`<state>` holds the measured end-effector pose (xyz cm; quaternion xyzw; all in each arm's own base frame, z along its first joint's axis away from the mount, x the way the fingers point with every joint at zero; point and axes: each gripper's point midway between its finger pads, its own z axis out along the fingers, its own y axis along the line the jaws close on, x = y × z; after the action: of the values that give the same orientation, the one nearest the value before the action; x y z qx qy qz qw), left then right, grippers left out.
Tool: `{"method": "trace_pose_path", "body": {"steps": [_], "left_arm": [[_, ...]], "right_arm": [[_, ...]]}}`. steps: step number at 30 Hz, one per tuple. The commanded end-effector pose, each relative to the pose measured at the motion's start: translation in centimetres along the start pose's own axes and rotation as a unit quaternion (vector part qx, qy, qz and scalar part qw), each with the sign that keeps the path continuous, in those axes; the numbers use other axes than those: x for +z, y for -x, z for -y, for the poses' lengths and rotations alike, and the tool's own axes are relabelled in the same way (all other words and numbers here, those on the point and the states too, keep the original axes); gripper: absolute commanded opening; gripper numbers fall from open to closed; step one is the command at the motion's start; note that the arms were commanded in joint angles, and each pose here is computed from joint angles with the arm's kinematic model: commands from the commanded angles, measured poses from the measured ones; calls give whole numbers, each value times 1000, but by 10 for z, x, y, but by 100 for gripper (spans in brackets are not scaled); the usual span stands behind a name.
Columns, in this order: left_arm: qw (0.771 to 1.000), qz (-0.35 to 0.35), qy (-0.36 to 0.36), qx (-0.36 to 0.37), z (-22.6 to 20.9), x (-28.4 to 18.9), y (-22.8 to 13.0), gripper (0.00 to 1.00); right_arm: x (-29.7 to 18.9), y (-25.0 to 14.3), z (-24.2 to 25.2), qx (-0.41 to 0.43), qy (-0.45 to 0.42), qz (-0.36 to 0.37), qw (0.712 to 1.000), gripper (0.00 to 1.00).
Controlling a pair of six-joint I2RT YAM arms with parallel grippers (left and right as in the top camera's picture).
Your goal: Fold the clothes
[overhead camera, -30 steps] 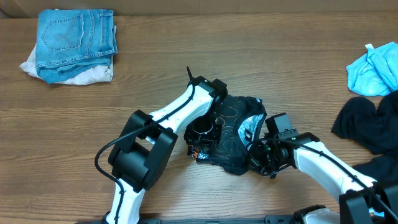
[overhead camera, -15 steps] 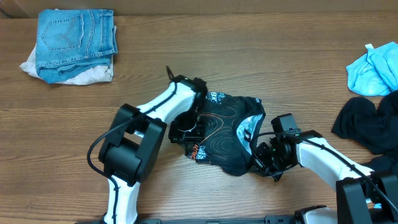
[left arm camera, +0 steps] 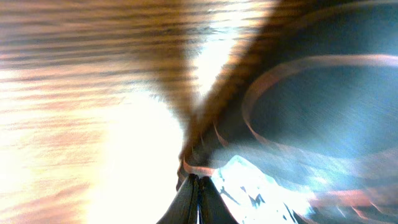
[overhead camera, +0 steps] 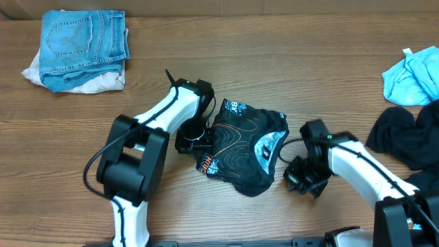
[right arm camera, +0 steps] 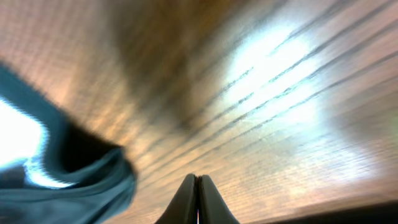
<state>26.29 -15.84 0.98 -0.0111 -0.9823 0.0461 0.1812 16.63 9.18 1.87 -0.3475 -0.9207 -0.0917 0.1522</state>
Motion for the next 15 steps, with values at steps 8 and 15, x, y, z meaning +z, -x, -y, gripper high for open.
{"method": "trace_pose_path", "body": {"steps": [8,15], "left_arm": [[977,202,-7,66,4,-112,16,96],[972,190,-68,120,18,-98,39,100]], "right_arm": [[-68,43,-50,-117,26,122,985,100],[-81,57,-46,-97,53,128,986,100]]}}
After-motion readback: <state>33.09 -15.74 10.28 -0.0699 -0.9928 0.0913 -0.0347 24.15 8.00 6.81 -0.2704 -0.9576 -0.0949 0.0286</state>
